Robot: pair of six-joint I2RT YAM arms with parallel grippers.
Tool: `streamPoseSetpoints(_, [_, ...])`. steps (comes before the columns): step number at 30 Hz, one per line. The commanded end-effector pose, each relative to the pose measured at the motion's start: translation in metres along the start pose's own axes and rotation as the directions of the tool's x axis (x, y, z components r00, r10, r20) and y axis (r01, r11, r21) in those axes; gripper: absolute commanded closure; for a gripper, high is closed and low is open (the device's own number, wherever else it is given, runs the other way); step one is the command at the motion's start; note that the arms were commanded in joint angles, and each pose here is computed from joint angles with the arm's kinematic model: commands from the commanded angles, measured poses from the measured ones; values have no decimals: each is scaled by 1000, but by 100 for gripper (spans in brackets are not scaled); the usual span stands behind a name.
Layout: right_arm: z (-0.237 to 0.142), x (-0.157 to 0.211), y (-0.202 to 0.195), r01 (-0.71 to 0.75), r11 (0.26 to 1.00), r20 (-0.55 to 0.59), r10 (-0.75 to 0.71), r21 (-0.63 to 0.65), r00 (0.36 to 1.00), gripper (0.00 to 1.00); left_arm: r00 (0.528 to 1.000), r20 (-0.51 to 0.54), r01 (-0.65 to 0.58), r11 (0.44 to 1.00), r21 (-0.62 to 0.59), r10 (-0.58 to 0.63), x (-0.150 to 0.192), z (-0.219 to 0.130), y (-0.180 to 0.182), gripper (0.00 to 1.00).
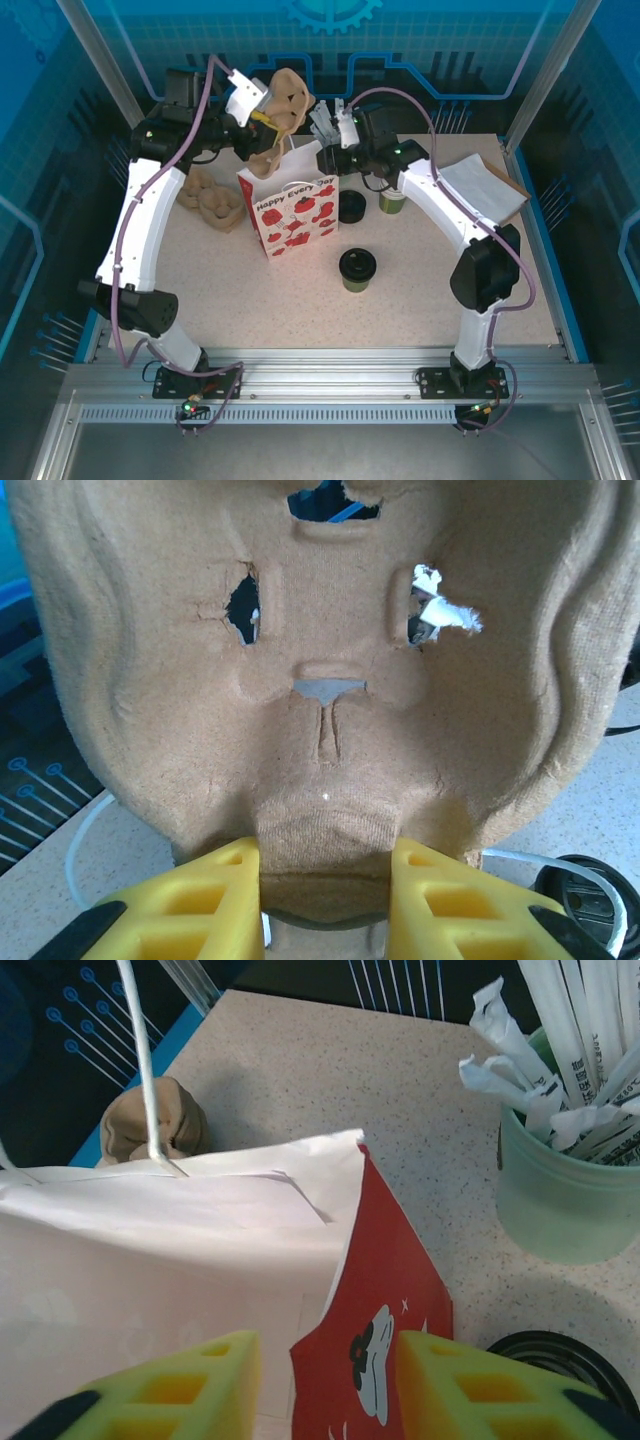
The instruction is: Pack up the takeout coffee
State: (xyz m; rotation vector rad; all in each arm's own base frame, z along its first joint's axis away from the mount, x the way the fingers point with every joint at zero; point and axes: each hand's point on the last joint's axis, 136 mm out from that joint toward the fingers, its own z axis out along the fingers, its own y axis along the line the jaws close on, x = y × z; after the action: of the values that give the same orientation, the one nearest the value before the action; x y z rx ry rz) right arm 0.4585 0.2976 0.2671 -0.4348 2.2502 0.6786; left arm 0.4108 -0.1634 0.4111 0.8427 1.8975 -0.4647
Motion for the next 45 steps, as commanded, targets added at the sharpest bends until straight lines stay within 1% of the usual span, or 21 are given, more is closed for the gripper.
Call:
streamPoseSetpoints(1, [-4,-7,3,15,1000,7,-16,17,1000,65,1000,15,-12,998,62,11,3,10,-4,71])
streamPoseSetpoints(6, [-2,-3,-2,21,999,-5,-20,38,1000,74,999,-17,-28,996,84,29,15,20,-3,71])
streamPoseSetpoints(13, [-2,-4,-2,18,999,-3,-18,40,1000,82,997,-61,-47,993,112,54,31,31,-3,72])
streamPoseSetpoints(18, [-3,-5,0,14,999,0,-14,35,1000,84,994,-92,-53,989,141,67,43,39,-4,72])
streamPoseSetpoints(27, [-5,-5,1,5,1000,1,-5,22,1000,85,991,-118,-41,982,183,63,55,50,-7,74])
streamPoseSetpoints(40, [-10,-7,0,0,1000,9,-1,17,1000,85,981,-177,-47,980,194,82,72,49,-9,74])
streamPoseSetpoints(45, [-12,-8,-2,-5,1000,14,5,20,1000,86,972,-217,-48,981,190,89,81,48,-9,74])
